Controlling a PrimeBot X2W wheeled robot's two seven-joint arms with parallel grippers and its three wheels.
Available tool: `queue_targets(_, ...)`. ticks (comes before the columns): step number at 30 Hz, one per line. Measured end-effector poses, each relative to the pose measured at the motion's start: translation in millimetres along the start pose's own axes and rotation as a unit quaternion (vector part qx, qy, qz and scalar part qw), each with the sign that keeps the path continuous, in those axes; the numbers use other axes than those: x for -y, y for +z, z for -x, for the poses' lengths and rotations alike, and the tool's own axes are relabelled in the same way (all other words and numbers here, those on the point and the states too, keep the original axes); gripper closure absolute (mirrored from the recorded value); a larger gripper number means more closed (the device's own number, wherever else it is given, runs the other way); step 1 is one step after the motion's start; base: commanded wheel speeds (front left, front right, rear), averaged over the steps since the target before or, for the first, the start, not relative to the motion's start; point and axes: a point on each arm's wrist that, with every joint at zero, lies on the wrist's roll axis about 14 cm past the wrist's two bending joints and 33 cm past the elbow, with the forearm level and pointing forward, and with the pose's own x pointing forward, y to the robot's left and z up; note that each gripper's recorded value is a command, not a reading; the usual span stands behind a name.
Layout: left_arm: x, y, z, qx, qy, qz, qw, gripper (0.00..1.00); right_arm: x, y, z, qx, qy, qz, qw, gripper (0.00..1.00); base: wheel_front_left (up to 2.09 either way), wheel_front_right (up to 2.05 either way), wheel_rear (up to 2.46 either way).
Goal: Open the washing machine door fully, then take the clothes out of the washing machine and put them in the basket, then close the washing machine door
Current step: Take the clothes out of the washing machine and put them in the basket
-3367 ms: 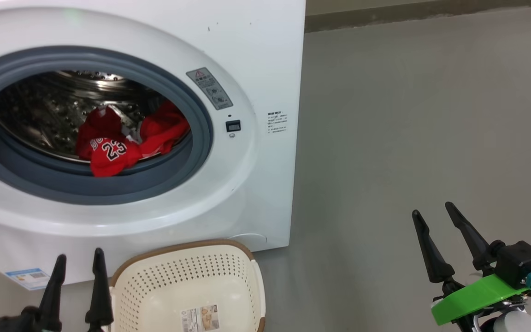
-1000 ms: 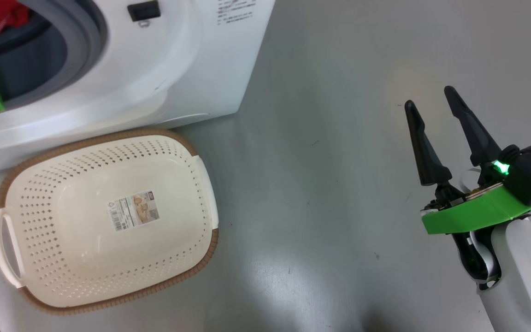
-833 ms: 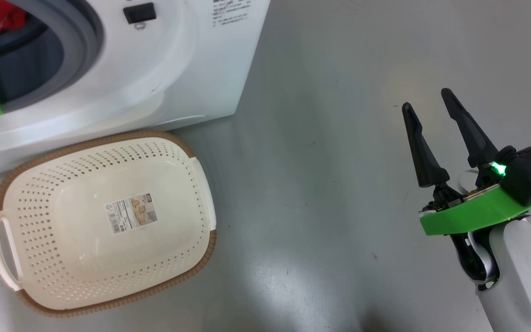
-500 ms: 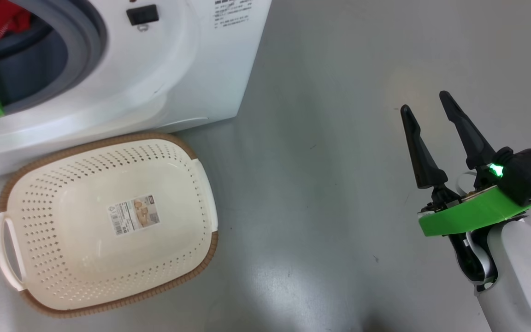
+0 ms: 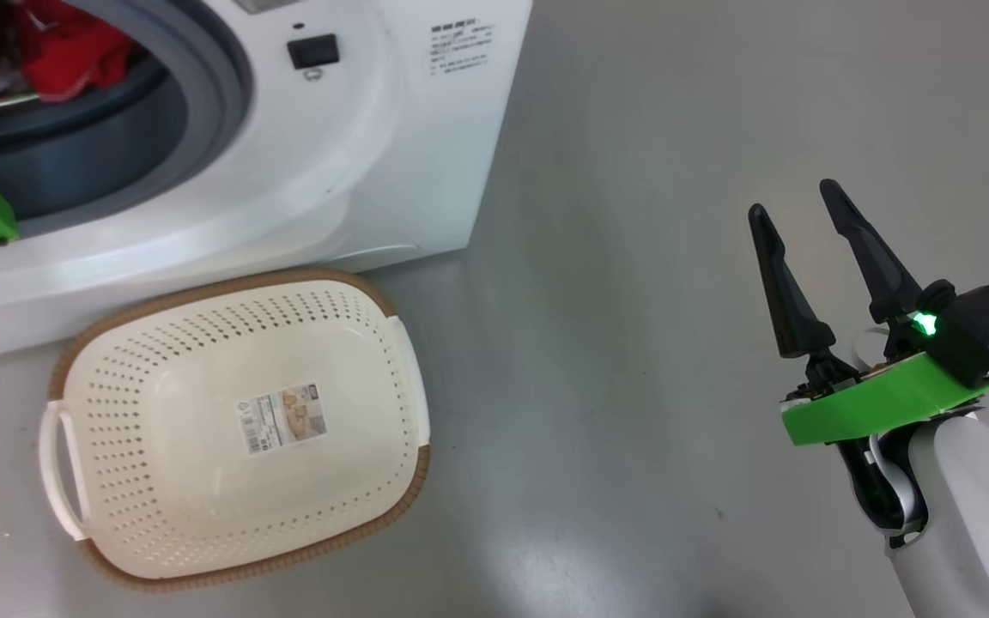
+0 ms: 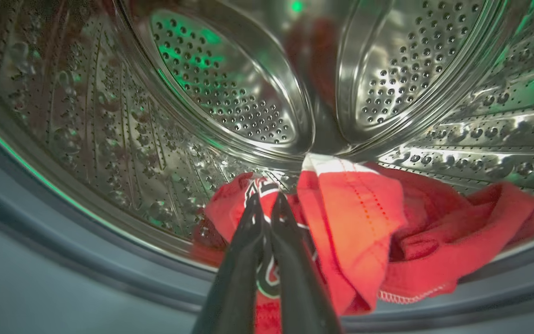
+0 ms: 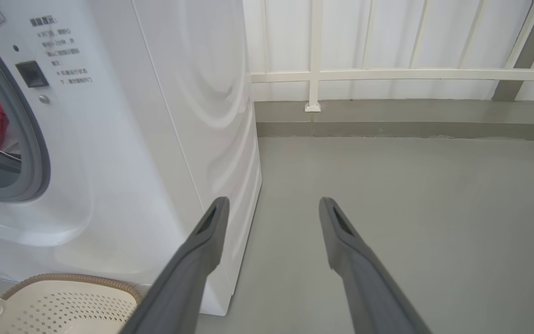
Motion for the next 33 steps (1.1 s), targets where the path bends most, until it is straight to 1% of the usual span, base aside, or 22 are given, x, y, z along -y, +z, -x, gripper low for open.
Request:
queue_targets(4, 0.6, 16.8, 10.4, 0.030, -0.017, 0.011, 0.999, 1.00, -4.2, 5.6, -0.7, 0.008, 0.005, -0.002, 1.000, 0.00, 0.00, 0.00, 0.00)
queue_targets(6, 0.2, 25.6, 18.0, 0.046, -0.019, 0.023, 0.999, 1.00, -6.6, 10.0, -1.0, 0.013, 0.008, -0.003, 1.000, 0.00, 0.00, 0.00, 0.00)
queue_targets(11, -3.2, 53.4, 43.4, 0.097, -0.024, 0.031, 0.994, 1.00, -12.7, 14.0, 5.6, 0.016, 0.013, -0.006, 1.000, 0.00, 0.00, 0.00, 0.00)
queue_targets(17, -7.5, 73.7, 83.8, 0.139, -0.027, 0.032, 0.989, 1.00, -18.7, 27.8, 13.2, 0.031, 0.019, -0.007, 0.999, 0.00, 0.00, 0.00, 0.00)
queue_targets(23, -6.2, 103.2, 119.3, 0.187, -0.036, 0.035, 0.981, 1.00, -18.8, 38.0, 25.3, 0.041, 0.015, -0.008, 0.999, 0.00, 0.00, 0.00, 0.00)
queue_targets(24, -7.6, 111.6, 130.8, 0.199, -0.036, 0.034, 0.979, 1.00, -20.7, 43.2, 27.7, 0.048, 0.017, -0.008, 0.999, 0.00, 0.00, 0.00, 0.00)
queue_targets(29, -9.0, 127.6, 151.0, 0.219, -0.037, 0.029, 0.975, 1.00, -23.3, 51.4, 33.5, 0.058, 0.019, -0.009, 0.998, 0.00, 0.00, 0.00, 0.00)
queue_targets(33, -6.1, 148.5, 173.4, 0.246, -0.042, 0.025, 0.968, 1.00, -26.2, 57.4, 39.2, 0.065, 0.020, -0.011, 0.998, 0.00, 0.00, 0.00, 0.00)
